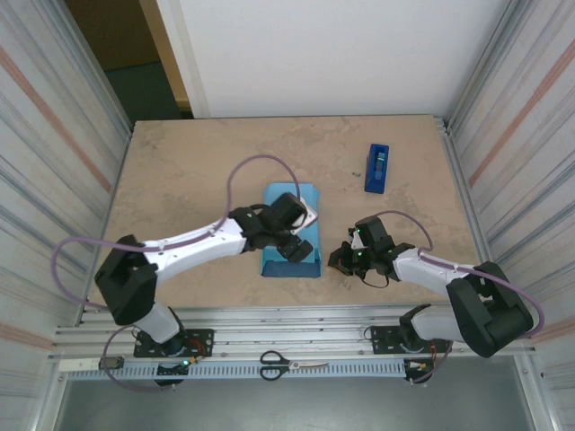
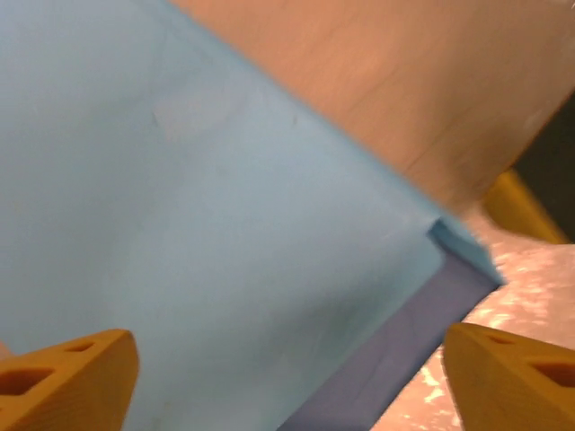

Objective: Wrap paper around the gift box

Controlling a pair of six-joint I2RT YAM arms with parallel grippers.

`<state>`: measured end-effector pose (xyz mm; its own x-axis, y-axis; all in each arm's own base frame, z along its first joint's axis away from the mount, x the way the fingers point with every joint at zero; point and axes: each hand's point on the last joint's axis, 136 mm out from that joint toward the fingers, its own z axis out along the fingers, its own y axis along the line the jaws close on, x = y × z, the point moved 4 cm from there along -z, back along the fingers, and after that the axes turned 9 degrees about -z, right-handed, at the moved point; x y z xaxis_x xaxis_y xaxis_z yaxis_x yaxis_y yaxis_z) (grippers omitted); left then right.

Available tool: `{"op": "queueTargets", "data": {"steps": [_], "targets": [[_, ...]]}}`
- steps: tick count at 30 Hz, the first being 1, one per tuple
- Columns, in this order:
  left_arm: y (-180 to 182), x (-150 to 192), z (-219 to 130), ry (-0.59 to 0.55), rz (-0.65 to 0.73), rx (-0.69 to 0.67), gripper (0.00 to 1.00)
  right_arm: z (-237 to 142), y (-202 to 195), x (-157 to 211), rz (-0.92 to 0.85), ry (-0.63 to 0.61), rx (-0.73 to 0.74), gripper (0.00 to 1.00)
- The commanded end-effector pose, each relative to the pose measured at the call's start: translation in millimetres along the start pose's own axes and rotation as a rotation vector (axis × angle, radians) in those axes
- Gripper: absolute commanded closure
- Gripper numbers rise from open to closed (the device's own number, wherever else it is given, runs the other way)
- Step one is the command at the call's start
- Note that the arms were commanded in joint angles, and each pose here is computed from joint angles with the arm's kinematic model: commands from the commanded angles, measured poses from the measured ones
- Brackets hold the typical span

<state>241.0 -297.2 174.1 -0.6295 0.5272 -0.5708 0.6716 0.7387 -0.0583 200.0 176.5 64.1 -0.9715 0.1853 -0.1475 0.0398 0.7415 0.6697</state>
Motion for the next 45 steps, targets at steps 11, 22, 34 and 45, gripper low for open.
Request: {"op": "queueTargets", "data": {"steps": [11,22,34,45], "targets": [[30,-13,8,0.151,-0.487,0.502,0.92,9,7,-3,-0.004,0.006,0.001,0.96],[41,26,50,0.263,-0.543,0.367,0.95,17,20,-5,-0.019,0.017,-0.059,1.0],[48,47,65,0.286,-0.647,0.284,0.96,21,24,-9,-0.007,0.012,-0.082,1.0],[48,52,73,0.278,-0.694,0.22,0.98,18,16,-9,0.004,0.007,-0.043,0.98]]}}
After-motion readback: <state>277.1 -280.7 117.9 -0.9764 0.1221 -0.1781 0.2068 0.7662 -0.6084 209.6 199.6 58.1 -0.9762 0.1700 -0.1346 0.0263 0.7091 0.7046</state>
